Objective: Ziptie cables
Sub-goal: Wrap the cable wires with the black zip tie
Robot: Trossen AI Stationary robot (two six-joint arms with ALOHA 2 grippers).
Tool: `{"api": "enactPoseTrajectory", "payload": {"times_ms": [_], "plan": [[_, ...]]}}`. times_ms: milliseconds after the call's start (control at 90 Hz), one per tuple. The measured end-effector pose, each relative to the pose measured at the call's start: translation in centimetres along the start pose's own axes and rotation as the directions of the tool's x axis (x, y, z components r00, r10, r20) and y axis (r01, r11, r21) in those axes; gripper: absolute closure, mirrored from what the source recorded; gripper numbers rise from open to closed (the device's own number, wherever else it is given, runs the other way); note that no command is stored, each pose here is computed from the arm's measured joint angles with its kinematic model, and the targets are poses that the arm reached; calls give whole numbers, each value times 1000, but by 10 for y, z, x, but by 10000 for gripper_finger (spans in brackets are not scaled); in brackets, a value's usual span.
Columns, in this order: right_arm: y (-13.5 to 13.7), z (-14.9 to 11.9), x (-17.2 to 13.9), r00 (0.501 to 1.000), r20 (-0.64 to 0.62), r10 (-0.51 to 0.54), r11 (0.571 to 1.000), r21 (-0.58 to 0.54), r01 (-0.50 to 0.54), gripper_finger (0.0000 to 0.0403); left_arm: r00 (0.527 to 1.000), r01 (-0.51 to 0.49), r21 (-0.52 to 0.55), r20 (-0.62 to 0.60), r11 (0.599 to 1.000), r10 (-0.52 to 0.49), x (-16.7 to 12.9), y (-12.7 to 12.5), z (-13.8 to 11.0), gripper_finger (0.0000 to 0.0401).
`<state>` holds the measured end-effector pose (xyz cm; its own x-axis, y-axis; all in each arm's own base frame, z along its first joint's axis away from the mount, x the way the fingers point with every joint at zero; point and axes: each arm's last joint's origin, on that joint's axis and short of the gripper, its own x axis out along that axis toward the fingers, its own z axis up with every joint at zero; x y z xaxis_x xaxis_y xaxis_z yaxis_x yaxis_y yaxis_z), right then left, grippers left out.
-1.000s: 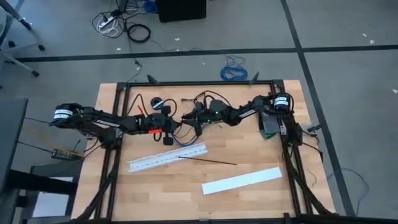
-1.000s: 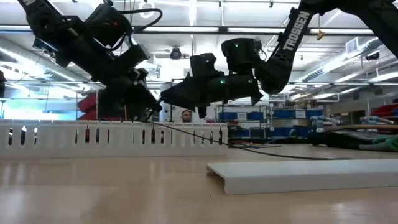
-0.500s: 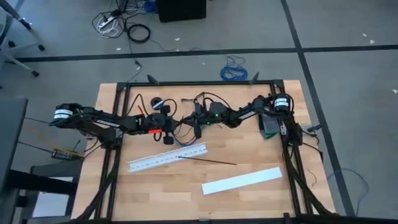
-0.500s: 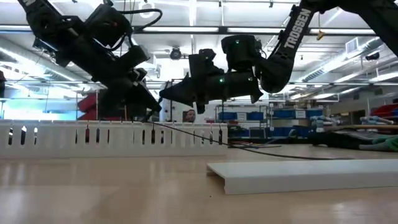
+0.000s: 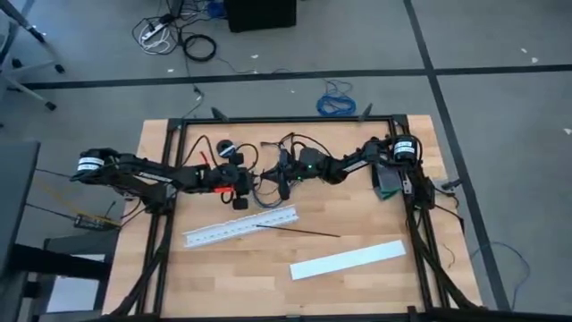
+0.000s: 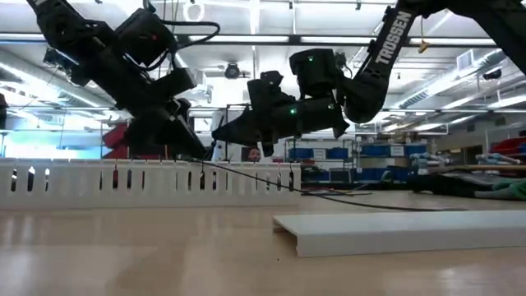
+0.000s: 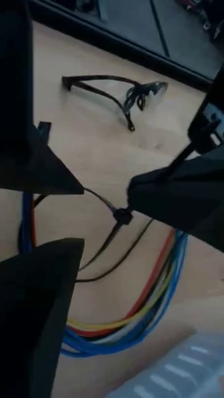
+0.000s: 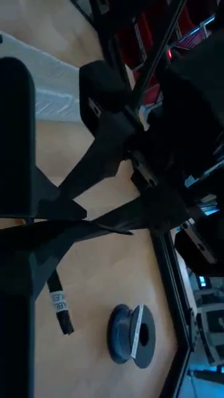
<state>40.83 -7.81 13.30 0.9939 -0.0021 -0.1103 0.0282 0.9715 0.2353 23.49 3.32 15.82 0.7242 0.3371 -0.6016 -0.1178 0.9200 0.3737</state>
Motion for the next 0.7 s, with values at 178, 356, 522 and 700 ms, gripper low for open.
{"api": "enactPoseTrajectory", "payload": {"times_ms": [178,356,522,700], "plan": [[0,0,0,1000,-1,3,1000,14,-3,403,1000,-20,20,7,1000,20,-2,3,7,279],[0,0,0,1000,1,3,1000,12,-3,403,998,-32,-10,50,999,32,-28,17,29,279],[-1,0,0,1000,0,11,1000,2,-11,403,971,-8,-178,232,984,50,-73,37,47,279],[0,1,0,1000,6,12,1000,-7,-12,403,940,-36,-557,262,829,217,-104,60,40,279]]}}
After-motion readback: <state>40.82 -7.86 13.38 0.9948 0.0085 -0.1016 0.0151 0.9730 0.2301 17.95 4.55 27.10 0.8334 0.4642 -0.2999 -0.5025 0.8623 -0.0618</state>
